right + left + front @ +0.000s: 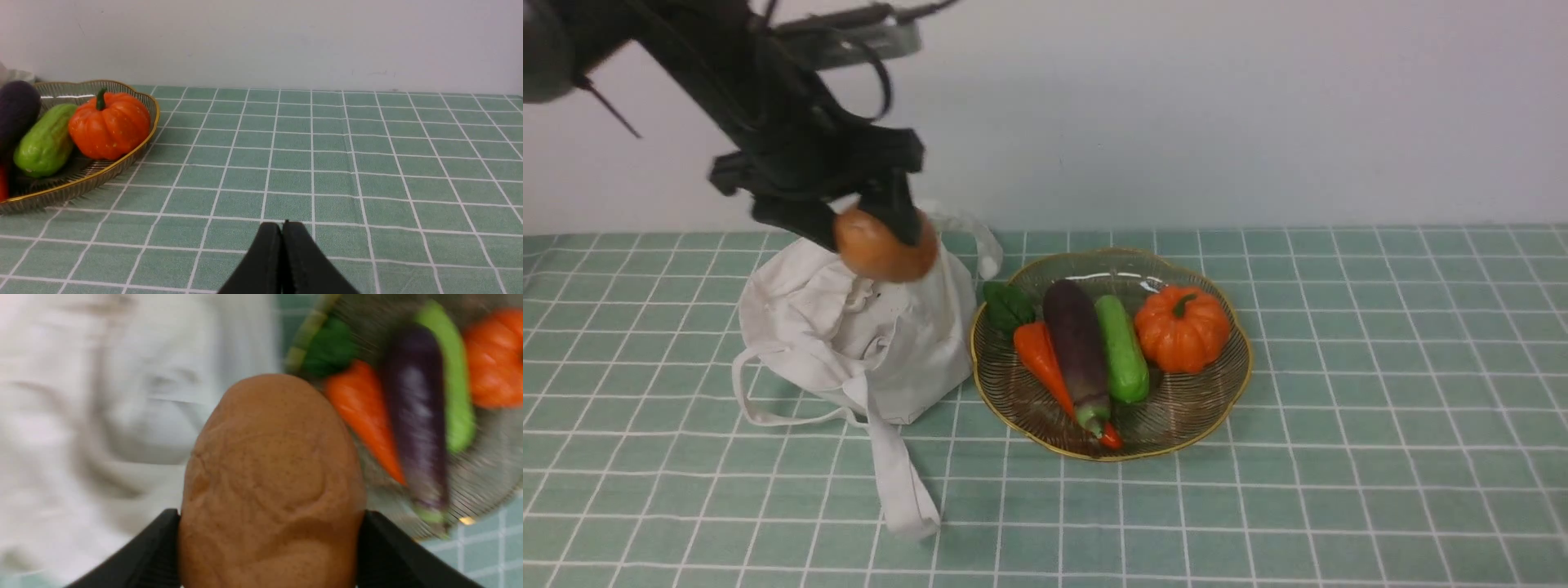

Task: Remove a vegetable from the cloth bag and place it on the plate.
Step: Use the left arm to put the potato into the empty plate on the right

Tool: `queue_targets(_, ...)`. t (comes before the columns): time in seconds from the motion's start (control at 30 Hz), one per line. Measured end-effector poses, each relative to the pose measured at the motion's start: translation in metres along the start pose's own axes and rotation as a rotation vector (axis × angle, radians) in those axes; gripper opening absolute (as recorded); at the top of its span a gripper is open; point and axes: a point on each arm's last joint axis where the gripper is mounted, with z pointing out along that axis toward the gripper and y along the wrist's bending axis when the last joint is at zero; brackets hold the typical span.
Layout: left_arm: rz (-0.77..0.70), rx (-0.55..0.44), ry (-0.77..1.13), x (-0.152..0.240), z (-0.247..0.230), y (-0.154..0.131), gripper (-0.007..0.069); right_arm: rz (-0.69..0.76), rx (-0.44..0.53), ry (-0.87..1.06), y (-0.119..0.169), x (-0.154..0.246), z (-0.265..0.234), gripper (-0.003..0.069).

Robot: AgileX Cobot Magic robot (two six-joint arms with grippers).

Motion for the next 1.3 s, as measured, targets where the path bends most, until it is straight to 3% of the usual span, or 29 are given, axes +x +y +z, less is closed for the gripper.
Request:
queue_targets(0.23,0.166,0.069,-0.112,-0.005,0.071,-0.076,0.0475,0.0,0.0,0.0,0.0,0.0,0.0,-0.0015)
queue_targets(0.43,0.247,0.108,-0.243,-0.008,0.108,-0.11,0.0475,0.0,0.0,0.0,0.0,0.0,0.0,-0.0015)
queue_targets(0.67,0.313,0.107,-0.3,-0.01,0.141,-0.118,0.0506,0.0,0.0,0.0,0.0,0.0,0.0,-0.0015)
queue_targets(0.8,0.331,0.098,-0.277,-0.008,0.149,-0.116,0.0589,0.0,0.0,0.0,0.0,0.0,0.0,-0.0015)
queue_targets(0.9,0.335,0.098,-0.273,-0.007,0.148,-0.117,0.063,0.0,0.0,0.0,0.0,0.0,0.0,-0.0015)
queue_targets(1.07,0.344,0.104,-0.259,-0.005,0.126,-0.12,0.0634,0.0,0.0,0.0,0.0,0.0,0.0,-0.0015)
queue_targets(1.17,0.354,0.115,-0.271,-0.004,0.099,-0.124,0.0624,0.0,0.0,0.0,0.0,0.0,0.0,-0.0015)
queue_targets(1.3,0.385,0.118,-0.304,0.002,0.044,-0.128,0.0552,0.0,0.0,0.0,0.0,0.0,0.0,-0.0015)
